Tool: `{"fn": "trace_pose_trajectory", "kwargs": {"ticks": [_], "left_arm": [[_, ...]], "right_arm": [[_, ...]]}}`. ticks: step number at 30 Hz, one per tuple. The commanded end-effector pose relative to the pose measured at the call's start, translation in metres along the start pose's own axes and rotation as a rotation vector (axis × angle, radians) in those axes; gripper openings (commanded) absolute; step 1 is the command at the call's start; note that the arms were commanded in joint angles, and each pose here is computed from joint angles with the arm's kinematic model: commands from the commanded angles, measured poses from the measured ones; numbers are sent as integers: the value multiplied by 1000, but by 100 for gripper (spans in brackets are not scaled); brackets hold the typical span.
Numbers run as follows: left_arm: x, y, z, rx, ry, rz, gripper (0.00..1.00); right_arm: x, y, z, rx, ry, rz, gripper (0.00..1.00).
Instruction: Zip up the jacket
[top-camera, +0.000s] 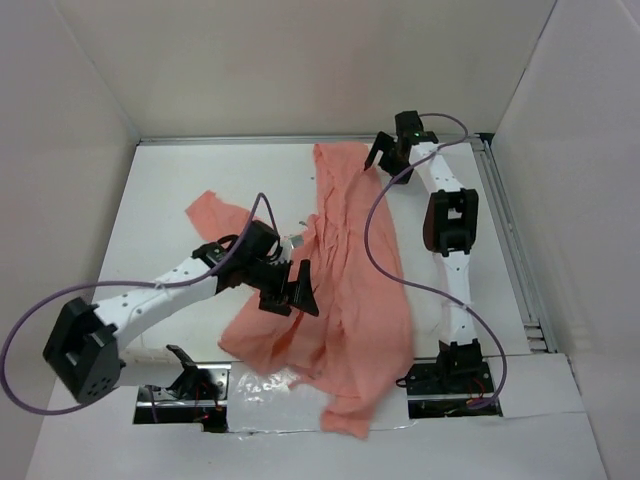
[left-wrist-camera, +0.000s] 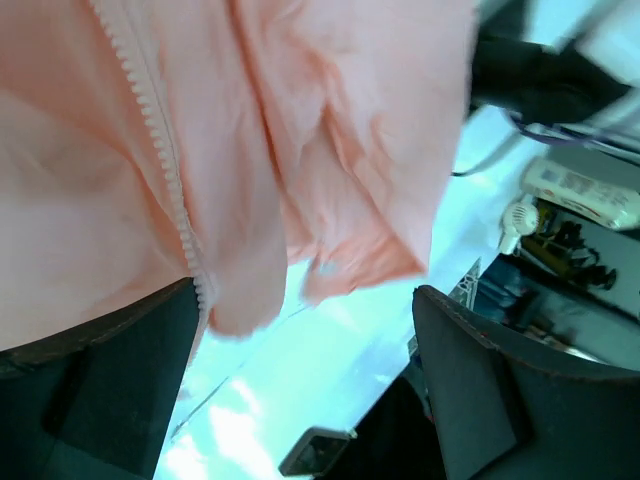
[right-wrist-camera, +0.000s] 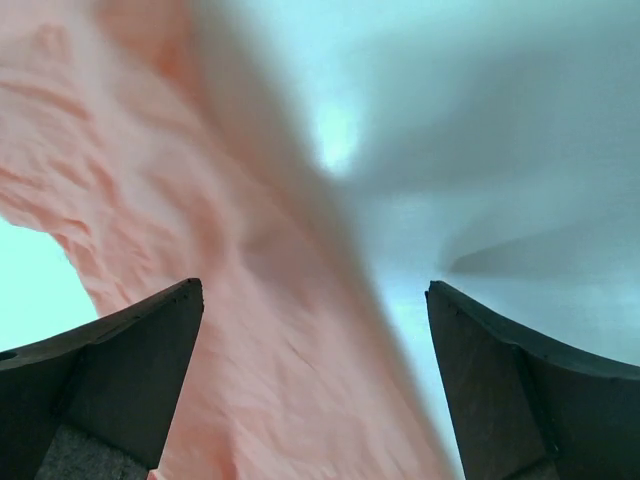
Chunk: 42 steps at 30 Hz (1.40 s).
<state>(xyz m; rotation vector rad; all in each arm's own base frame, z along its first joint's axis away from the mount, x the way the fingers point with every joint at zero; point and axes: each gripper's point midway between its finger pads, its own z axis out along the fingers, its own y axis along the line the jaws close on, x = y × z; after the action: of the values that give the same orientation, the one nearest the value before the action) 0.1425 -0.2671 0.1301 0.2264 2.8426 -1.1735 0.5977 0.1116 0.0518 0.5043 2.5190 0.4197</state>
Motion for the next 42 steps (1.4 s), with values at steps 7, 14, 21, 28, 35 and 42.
{"fn": "trace_pose_trajectory", "kwargs": {"ticks": [7,14,21,28,35,42], "left_arm": [[-73,-13,-42,-95,-309,93,99],[-112,25,-29,-154,-316,25,99],[-122,64,26,-229,-194,-29,99],[-150,100,54,-251,-141,-109,99],[-242,129,58,-239,-204,-175,99],[-300,160,36,-191,-255,-256,99]], "right_arm": [[31,38,-180,77,-143,-219,100],[246,-40,-208,99,82,-116,100],[329,-56,-200,188,208,-152,98],[282,-63,-149,366,179,-148,16],[126,-46,-89,390,57,-34,0],[-19,-6,-41,119,-55,-80,0]]}}
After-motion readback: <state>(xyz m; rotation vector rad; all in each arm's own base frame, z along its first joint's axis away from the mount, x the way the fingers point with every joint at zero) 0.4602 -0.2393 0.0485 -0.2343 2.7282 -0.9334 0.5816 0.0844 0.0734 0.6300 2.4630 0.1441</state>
